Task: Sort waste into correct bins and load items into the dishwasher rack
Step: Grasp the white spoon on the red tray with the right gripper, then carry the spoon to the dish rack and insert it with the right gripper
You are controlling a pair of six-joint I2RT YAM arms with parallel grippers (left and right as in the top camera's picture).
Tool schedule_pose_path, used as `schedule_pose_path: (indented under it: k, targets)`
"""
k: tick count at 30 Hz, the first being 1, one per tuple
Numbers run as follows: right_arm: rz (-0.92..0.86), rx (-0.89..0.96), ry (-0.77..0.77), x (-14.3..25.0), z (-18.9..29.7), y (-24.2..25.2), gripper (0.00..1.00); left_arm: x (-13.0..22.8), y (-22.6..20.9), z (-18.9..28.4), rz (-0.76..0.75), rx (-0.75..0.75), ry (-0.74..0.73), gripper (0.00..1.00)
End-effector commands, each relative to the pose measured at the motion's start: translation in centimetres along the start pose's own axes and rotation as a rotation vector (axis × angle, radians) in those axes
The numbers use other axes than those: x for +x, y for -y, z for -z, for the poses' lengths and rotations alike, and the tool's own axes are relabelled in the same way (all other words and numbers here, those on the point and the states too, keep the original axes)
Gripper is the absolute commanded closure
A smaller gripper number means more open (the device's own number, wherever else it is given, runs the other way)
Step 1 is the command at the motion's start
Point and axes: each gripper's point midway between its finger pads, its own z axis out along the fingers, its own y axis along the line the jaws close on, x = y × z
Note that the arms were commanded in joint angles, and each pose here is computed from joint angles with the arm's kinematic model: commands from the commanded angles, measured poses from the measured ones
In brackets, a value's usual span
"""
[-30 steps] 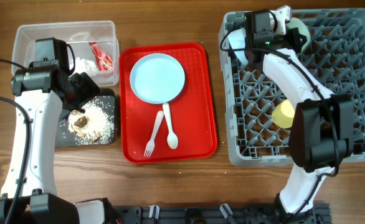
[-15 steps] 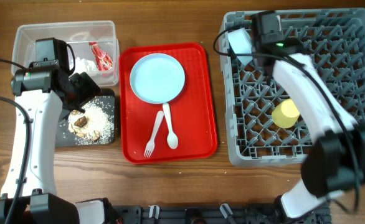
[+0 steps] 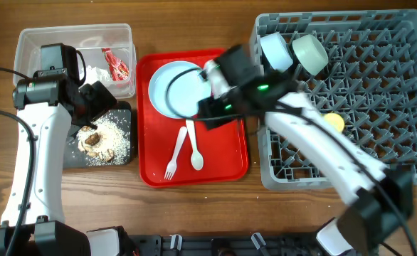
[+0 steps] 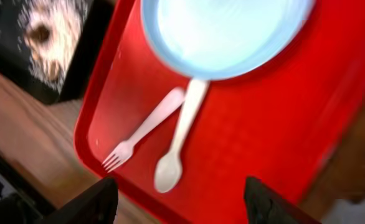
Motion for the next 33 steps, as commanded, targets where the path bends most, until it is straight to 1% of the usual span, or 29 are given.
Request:
schedule_pose_path:
  k: [1,4,6,9,10,14,15,17,18,21,23,25,28,29,31,33]
  targets:
    - [-0.139,0.112,-0.129,2.7,-5.6,-0.3,0.34,-0.5,-0.3,0.6,0.001,-0.007,0.031,0.0]
    - [-0.189,0.145,-0.211,4.6,-9.5,-0.5,0.36,-1.0,-1.3,0.6,0.031,-0.024,0.038,0.01]
    - [-0.185,0.157,-0.246,5.5,-11.2,-0.4,0.39,-1.5,-2.2,0.5,0.066,-0.03,0.037,0.01]
    - [-0.204,0.181,-0.284,6.5,-13.3,0.1,0.48,-1.9,-3.3,0.4,0.108,-0.032,0.027,0.0]
    - [-0.213,0.188,-0.291,6.7,-13.9,0.4,0.52,-1.9,-3.6,0.4,0.115,-0.037,0.024,0.01]
    - [-0.278,0.255,-0.293,7.2,-14.7,1.6,0.64,-1.9,-3.6,0.4,0.116,-0.037,0.023,0.01]
    - [-0.279,0.26,-0.301,7.4,-14.9,1.7,0.71,-1.9,-3.6,0.4,0.116,-0.037,0.023,0.0]
    - [-0.281,0.277,-0.322,8.0,-14.9,2.1,0.78,-1.9,-3.6,0.4,0.116,-0.037,0.023,0.01]
    - [-0.283,0.284,-0.33,8.2,-14.8,2.2,0.84,-1.9,-3.6,0.4,0.116,-0.037,0.023,0.01]
    - [-0.286,0.289,-0.34,8.4,-14.6,2.3,0.96,-1.9,-3.6,0.4,0.116,-0.037,0.023,0.01]
    - [-0.287,0.287,-0.334,8.2,-14.3,2.4,0.96,-1.9,-3.6,0.4,0.116,-0.037,0.023,0.01]
    - [-0.3,0.3,-0.299,7.2,-12.6,3.0,0.96,-1.9,-3.6,0.4,0.116,-0.037,0.023,0.0]
    - [-0.304,0.371,-0.207,5.3,-8.2,4.8,0.96,-1.9,-3.6,0.4,0.116,-0.037,0.024,0.0]
    - [-0.294,0.39,-0.175,4.7,-6.5,5.3,0.96,-1.9,-3.6,0.4,0.116,-0.037,0.024,0.01]
    - [-0.278,0.444,-0.083,3.4,-1.6,6.9,0.96,-1.9,-3.6,0.4,0.116,-0.037,0.024,0.0]
    - [-0.287,0.484,-0.035,3.0,1.6,8.4,0.96,-1.9,-3.6,0.4,0.116,-0.036,0.025,0.01]
